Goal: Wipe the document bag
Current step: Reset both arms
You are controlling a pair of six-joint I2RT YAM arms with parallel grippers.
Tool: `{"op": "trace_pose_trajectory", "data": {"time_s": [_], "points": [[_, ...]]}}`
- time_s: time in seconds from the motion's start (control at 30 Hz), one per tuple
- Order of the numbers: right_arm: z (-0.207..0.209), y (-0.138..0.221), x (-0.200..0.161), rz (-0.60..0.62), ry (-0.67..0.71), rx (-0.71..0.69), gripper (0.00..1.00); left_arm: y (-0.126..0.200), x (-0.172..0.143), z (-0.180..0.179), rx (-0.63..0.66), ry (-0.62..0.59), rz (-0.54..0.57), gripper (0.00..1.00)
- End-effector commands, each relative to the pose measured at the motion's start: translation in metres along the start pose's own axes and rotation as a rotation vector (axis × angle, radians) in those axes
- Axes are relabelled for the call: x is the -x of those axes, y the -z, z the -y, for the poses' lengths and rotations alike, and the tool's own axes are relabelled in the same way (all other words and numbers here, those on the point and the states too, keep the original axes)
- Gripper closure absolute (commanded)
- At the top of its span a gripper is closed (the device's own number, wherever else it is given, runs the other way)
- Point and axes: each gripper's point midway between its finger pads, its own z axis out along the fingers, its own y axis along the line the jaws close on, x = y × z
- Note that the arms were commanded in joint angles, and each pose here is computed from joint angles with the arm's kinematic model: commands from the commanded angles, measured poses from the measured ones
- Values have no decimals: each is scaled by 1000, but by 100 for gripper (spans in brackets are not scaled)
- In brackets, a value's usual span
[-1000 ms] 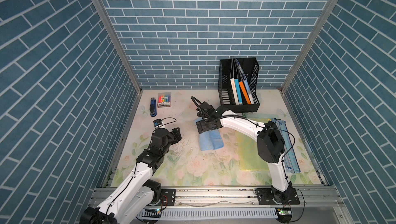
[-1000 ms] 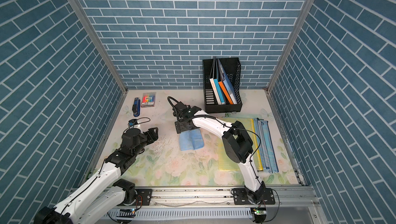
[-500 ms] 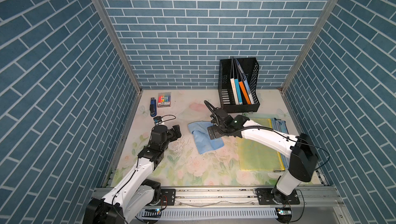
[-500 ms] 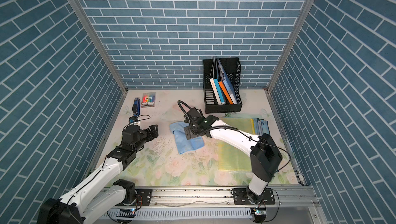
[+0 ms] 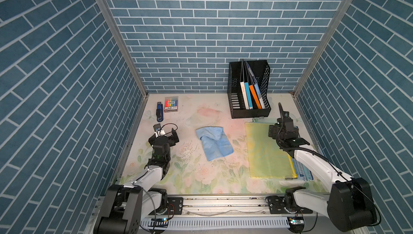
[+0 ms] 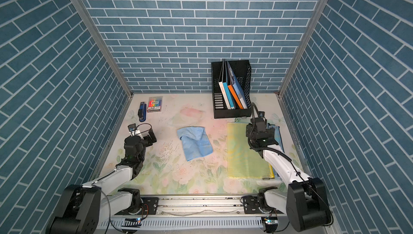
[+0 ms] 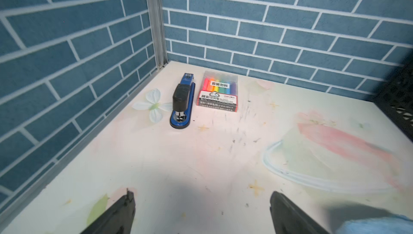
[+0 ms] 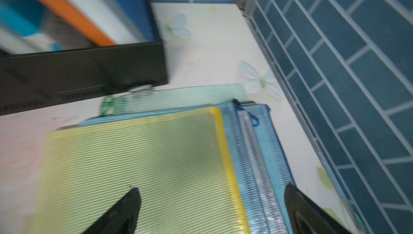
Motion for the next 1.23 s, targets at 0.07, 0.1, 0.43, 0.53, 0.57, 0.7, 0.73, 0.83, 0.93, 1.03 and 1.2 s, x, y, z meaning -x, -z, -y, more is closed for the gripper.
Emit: {"op": "trace_pose_trajectory", "data": {"time_s": [0.07, 0.1, 0.43, 0.53, 0.57, 0.7, 0.73, 0.83, 0.93, 1.03, 1.2], "points": [[-5, -25, 25, 231, -20, 83, 1, -10, 37, -8, 0, 20, 192, 0], [-5, -33, 20, 193, 12, 76, 1, -10, 40, -6, -12, -1, 218, 0], [-7, -65, -5, 252, -42, 230, 1, -23, 23, 5, -85, -32, 204, 0], [-9, -67, -8, 262, -42, 238, 1, -16, 25, 2, -81, -24, 231, 0], [-7, -67, -11, 240, -37, 231, 1, -11, 24, 0, -81, -21, 241, 0], [-8, -66, -10, 255, -39, 230, 1, 3, 28, -5, -76, -3, 292, 1], [-8, -65, -9, 258, -40, 232, 1, 4, 28, -8, -64, 5, 295, 0], [-9, -66, -9, 260, -36, 241, 1, 1, 27, -8, -57, 5, 285, 1], [-9, -67, -10, 247, -33, 242, 1, -5, 26, -7, -51, 2, 267, 0], [-13, -67, -10, 249, -27, 259, 0, -6, 26, -7, -51, 1, 264, 0], [-10, -65, -10, 260, -33, 254, 1, -6, 26, -7, -54, 1, 264, 0]]}}
